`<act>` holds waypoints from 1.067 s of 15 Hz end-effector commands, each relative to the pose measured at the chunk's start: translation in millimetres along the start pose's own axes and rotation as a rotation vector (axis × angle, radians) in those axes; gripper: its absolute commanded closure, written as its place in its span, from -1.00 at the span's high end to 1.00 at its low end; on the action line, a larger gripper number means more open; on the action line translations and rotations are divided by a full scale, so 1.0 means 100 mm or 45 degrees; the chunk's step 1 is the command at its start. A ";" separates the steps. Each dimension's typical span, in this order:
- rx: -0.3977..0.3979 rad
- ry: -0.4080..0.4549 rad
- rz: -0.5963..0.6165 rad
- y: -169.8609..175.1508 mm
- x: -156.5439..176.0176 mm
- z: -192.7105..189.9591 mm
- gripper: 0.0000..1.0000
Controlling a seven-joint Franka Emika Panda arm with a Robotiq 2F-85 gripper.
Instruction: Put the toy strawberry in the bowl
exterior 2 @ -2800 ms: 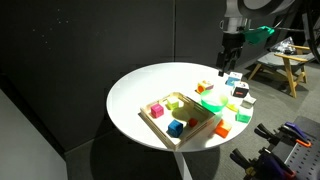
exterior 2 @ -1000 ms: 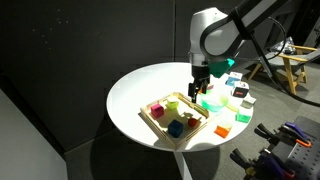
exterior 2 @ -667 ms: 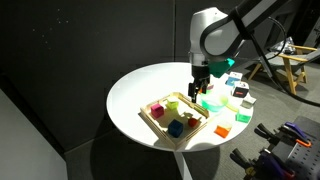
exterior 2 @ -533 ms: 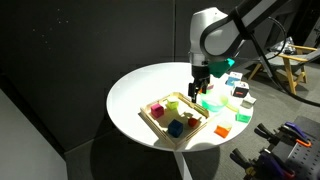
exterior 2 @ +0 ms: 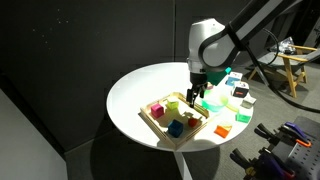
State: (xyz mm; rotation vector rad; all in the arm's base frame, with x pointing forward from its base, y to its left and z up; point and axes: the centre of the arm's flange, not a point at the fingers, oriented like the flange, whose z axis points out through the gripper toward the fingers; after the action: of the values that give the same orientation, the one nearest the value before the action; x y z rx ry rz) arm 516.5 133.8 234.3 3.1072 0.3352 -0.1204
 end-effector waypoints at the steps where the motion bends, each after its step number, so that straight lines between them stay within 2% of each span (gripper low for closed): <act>1: -0.014 0.028 -0.017 -0.04 0.11 0.13 1.00; 16: -0.020 0.035 -0.079 -0.27 0.36 0.48 1.00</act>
State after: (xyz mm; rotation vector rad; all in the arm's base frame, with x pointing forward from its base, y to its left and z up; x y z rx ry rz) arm 532.9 163.9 190.9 3.1030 0.4244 -0.0966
